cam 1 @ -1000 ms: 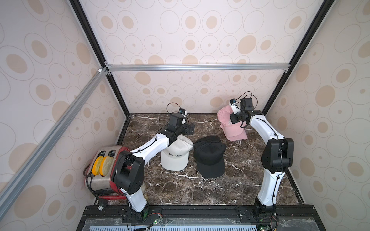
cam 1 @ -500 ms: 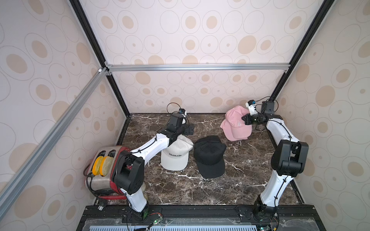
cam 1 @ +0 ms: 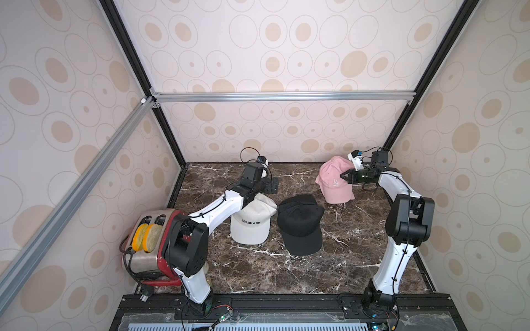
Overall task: Stack the baseball caps by color
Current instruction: Place the baseball cap on the baseball cap.
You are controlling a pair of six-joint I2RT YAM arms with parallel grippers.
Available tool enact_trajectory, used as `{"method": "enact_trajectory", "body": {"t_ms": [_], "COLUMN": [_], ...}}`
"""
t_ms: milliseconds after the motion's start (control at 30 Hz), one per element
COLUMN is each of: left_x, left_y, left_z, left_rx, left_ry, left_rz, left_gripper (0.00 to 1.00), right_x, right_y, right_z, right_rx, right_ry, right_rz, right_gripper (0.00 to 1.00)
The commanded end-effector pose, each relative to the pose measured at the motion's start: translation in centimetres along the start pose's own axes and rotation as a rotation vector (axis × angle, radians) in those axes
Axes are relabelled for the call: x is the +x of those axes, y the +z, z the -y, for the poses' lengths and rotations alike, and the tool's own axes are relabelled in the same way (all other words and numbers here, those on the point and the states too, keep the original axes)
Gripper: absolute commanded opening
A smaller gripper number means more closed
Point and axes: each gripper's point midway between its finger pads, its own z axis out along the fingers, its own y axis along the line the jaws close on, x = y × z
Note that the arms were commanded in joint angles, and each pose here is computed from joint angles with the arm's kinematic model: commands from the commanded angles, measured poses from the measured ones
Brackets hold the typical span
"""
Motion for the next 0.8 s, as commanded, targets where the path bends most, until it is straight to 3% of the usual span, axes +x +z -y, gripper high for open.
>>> {"method": "enact_trajectory", "body": {"t_ms": [0, 167, 300, 433, 567, 767], "left_x": [-1.2, -0.9, -0.9, -0.8, -0.9, -1.1], "left_y": [0.1, 0.3, 0.4, 0.4, 0.3, 0.0], "left_z": [0.5, 0.5, 0.4, 0.5, 0.5, 0.5], "left_rx": [0.006, 0.006, 0.005, 0.007, 0.007, 0.007], "left_ry": [0.015, 0.015, 0.015, 0.016, 0.019, 0.019], "left_rz": [0.017, 0.009, 0.006, 0.005, 0.004, 0.009], "left_gripper": [0.99, 0.99, 0.99, 0.99, 0.99, 0.99], "right_x": [-0.1, 2.1, 3.4, 3.8, 3.6, 0.6], "right_y": [0.1, 1.6, 2.6, 3.0, 2.5, -0.2], "right_z": [1.3, 3.1, 3.6, 4.0, 4.1, 3.8], "right_rx": [0.002, -0.006, -0.021, -0.007, 0.022, 0.109], "right_ry": [-0.001, 0.044, 0.076, 0.088, 0.091, 0.046], "right_rz": [0.003, -0.070, -0.095, -0.107, -0.113, -0.030], "right_gripper": [0.00, 0.01, 0.07, 0.19, 0.43, 0.50]}}
